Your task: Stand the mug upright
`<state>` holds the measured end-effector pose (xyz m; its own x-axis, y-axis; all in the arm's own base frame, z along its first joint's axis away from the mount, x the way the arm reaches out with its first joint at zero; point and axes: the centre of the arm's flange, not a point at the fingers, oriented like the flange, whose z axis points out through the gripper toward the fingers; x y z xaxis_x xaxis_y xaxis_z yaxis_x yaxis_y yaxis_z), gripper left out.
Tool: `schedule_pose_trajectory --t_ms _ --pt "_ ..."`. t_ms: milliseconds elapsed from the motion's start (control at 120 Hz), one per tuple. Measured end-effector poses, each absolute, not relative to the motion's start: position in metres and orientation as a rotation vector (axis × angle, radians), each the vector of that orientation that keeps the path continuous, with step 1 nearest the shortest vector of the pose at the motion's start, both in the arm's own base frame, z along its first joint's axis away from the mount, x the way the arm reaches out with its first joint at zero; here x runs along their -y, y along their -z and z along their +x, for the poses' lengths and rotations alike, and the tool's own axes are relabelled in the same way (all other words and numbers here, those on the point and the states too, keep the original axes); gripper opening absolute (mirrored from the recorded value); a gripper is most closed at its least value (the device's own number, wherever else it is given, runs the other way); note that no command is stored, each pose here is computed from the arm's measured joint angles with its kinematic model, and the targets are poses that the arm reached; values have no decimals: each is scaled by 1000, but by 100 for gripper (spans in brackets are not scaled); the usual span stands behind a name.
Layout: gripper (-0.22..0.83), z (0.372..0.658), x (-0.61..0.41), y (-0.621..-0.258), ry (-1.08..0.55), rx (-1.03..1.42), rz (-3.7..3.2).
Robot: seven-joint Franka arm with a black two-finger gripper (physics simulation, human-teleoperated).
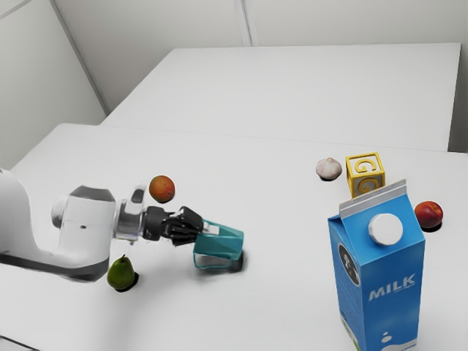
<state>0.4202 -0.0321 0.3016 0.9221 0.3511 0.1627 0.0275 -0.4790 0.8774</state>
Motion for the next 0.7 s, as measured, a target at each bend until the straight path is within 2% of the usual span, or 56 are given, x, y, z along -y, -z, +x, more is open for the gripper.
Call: schedule_pose_trajectory --t_ms 67,175,275,383,533,700 --pt "-16 437 33 -323 -431 -192 2066" --pt "-16 470 26 -369 -461 85 2233" --pt "-17 489 39 -404 -386 459 2466" --pt "-17 498 66 -423 -265 798 2665" --pt "-17 497 86 -417 -100 990 2841" --pt "-17 487 85 -376 44 891 2947"
